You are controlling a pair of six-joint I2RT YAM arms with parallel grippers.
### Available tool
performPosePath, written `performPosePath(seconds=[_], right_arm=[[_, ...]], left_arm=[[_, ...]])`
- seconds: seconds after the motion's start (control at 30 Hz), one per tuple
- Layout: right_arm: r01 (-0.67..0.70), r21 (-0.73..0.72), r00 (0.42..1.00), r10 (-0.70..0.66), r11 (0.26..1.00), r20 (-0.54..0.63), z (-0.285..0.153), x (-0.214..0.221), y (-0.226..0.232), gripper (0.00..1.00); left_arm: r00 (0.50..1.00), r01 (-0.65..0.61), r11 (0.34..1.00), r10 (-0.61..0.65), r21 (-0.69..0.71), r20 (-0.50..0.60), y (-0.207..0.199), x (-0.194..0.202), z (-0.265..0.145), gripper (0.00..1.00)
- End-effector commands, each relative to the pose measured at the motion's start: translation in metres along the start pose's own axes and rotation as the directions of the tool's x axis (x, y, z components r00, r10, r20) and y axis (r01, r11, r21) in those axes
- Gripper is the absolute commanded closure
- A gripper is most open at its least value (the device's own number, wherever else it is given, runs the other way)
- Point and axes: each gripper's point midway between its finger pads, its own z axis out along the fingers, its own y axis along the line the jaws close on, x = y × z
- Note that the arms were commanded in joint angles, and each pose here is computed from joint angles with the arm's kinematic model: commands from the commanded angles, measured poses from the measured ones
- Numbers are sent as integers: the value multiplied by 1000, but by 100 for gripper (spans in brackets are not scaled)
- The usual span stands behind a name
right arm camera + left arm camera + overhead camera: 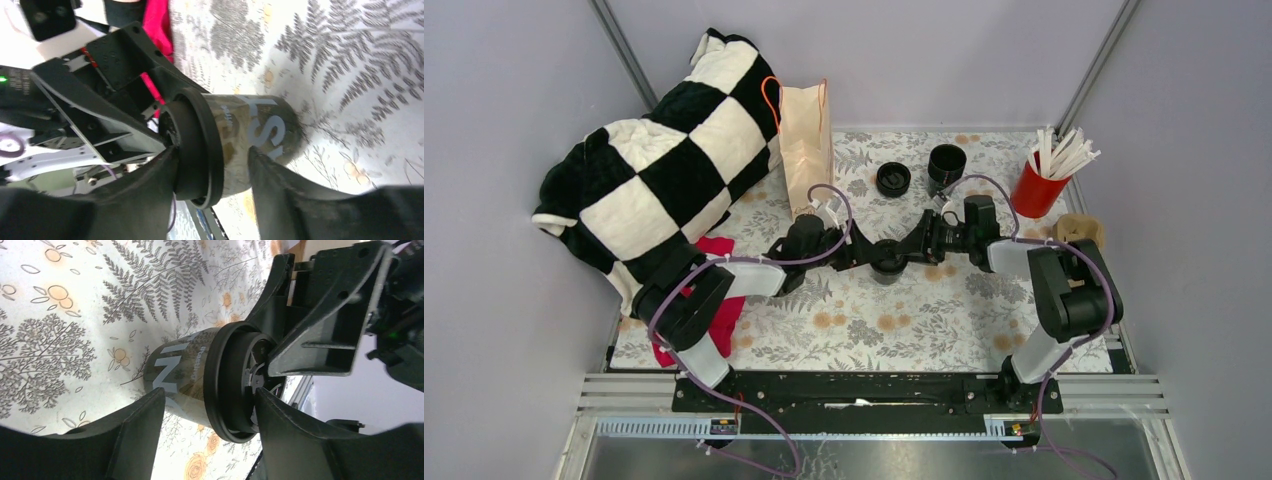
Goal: Pack the takeout coffee
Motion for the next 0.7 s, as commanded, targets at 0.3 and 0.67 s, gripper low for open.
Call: performPosePath(seconds=[0.3, 0.67], right_arm=[[119, 257, 993, -120, 959, -13, -29, -5, -3, 18], [306, 433, 947, -318, 848, -48, -48, -13, 16, 11]], left_arm=[[975, -63, 965, 4, -253, -224, 33, 27, -26, 5], [981, -116, 982, 89, -150, -174, -28, -18, -33, 1]])
